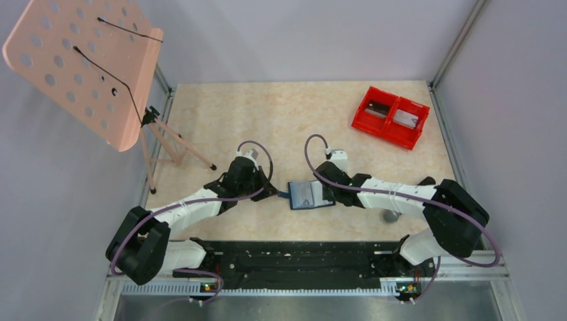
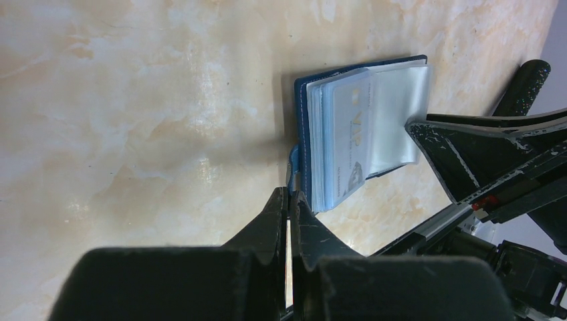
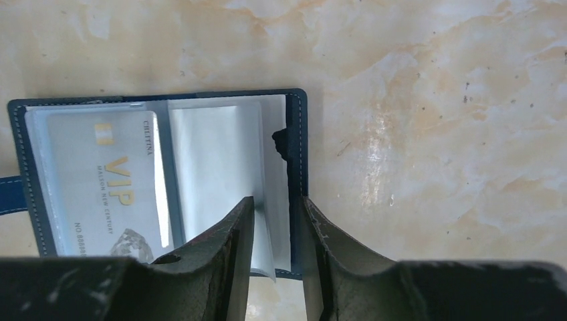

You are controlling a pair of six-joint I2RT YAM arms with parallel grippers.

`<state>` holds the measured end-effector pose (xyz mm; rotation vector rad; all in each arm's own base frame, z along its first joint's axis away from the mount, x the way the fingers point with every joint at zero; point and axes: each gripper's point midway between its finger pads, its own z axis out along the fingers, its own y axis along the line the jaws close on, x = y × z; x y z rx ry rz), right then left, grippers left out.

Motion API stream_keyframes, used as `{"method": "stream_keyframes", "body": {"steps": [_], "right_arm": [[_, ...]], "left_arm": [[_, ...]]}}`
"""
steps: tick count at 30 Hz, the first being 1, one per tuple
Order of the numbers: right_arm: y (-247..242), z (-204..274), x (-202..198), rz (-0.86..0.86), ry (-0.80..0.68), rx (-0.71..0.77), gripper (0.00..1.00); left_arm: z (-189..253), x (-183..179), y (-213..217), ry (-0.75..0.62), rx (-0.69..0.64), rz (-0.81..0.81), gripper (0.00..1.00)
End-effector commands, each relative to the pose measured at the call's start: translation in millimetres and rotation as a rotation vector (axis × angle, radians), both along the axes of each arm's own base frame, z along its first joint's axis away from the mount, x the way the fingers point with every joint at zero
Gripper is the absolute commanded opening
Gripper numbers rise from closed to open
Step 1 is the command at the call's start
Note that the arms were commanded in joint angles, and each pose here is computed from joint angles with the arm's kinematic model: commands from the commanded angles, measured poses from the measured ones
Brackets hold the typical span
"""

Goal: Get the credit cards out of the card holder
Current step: Remove the credit card from the card holder.

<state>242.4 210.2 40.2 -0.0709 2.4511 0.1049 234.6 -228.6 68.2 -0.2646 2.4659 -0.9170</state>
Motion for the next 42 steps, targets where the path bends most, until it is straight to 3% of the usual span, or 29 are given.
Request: {"method": "stream_keyframes", "body": {"steps": [1, 9, 19, 27, 32, 35, 42], "right_arm": [[-6, -6, 6, -0.013, -0.013, -0.006, 0.32], [-5, -15, 4, -0.004, 0.012, 0.025, 0.32], [21, 48, 6, 0.082, -0.033, 0.161, 0.38], [48, 96, 8, 0.155, -0.073, 0.3, 0.36], [86, 122, 3, 0.282, -0.101, 0.483, 0.33], [107, 116, -3, 0.334, -0.051, 0.554, 0.32], [116, 64, -4, 0.324, 0.068, 0.521, 0.31]], "left_arm": [[5, 0, 0, -0.027, -0.011, 0.0, 0.0], [2, -3, 2, -0.022, -0.011, 0.008, 0.0], [11, -1, 0, -0.036, -0.031, 0.01, 0.0], [15, -1, -2, -0.042, -0.042, 0.006, 0.0], [16, -1, -2, -0.041, -0.044, 0.007, 0.0], [15, -1, -2, -0.039, -0.043, 0.007, 0.0], [12, -1, 0, -0.036, -0.036, 0.012, 0.0]]}}
